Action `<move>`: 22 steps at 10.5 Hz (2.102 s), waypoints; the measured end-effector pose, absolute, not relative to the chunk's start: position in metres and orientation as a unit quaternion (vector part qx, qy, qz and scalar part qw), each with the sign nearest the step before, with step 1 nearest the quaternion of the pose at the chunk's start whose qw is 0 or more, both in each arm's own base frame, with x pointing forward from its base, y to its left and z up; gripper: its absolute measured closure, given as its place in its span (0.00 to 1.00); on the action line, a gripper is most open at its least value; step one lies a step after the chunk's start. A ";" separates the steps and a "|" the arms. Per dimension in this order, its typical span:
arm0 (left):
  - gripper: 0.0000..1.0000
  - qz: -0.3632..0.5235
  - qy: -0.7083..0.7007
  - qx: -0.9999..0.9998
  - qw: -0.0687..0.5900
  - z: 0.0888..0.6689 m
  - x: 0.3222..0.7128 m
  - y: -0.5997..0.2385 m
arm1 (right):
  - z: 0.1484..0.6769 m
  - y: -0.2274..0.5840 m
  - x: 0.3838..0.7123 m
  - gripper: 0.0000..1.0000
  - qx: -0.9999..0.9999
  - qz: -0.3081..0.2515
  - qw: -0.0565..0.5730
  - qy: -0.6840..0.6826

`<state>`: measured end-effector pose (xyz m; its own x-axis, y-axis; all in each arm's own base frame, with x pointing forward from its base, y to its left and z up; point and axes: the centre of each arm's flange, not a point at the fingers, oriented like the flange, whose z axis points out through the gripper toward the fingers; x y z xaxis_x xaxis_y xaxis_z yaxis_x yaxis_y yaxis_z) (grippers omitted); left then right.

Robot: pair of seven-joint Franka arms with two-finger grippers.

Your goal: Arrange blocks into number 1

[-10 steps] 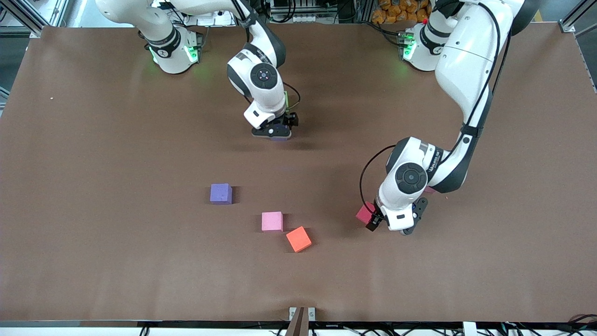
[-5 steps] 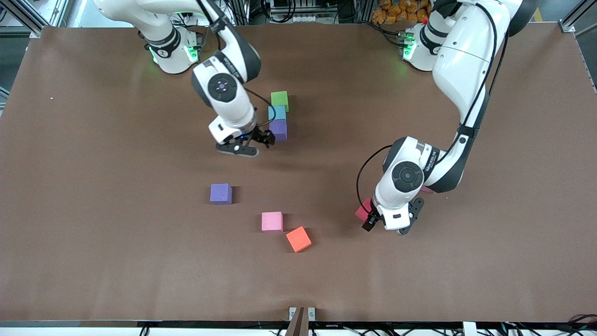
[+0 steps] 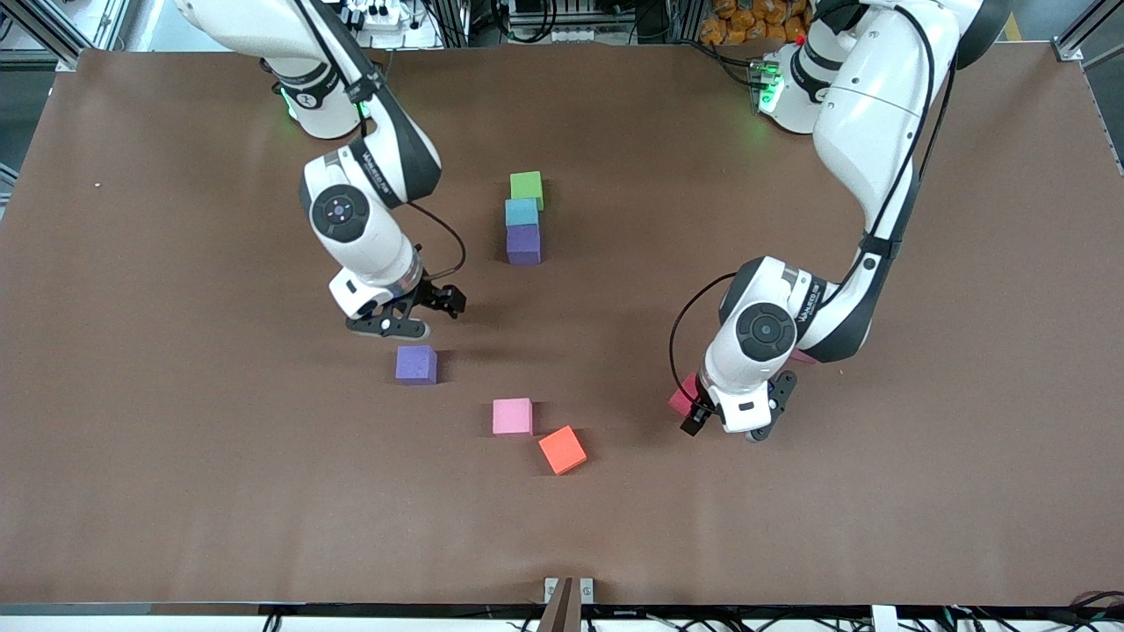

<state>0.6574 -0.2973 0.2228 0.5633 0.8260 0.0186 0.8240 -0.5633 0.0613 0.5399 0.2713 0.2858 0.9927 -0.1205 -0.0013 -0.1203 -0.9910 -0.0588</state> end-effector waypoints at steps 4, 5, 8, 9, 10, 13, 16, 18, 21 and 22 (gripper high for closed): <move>0.00 0.009 0.453 0.891 0.011 0.192 0.645 -0.313 | 0.269 0.247 0.580 0.00 -0.999 -0.019 0.015 0.042; 0.01 0.007 0.445 0.895 0.008 0.184 0.643 -0.314 | 0.264 0.234 0.589 0.00 -0.999 -0.027 0.013 0.036; 0.38 0.008 0.419 0.908 0.008 0.182 0.644 -0.313 | 0.262 0.221 0.599 0.00 -0.999 -0.033 0.009 0.032; 0.38 0.008 0.416 0.909 0.008 0.182 0.644 -0.313 | 0.264 0.222 0.600 0.00 -0.999 -0.034 0.009 0.031; 0.38 0.008 0.404 0.915 0.008 0.182 0.643 -0.314 | 0.263 0.222 0.600 0.00 -0.999 -0.034 0.009 0.031; 0.38 0.021 0.336 0.942 0.000 0.183 0.628 -0.346 | 0.259 0.222 0.600 0.00 -0.999 -0.032 0.008 0.031; 0.39 0.037 0.255 0.966 0.002 0.193 0.580 -0.429 | 0.261 0.224 0.602 0.00 -0.999 -0.035 0.009 0.030; 0.39 0.035 0.217 0.976 0.017 0.206 0.543 -0.485 | 0.260 0.227 0.601 0.00 -0.999 -0.034 0.009 0.028; 0.39 0.022 0.133 0.989 0.056 0.237 0.506 -0.543 | 0.247 0.234 0.601 0.00 -0.999 -0.038 0.010 0.021; 0.39 0.018 0.102 0.993 0.065 0.243 0.491 -0.560 | 0.243 0.237 0.601 0.00 -0.999 -0.037 0.009 0.020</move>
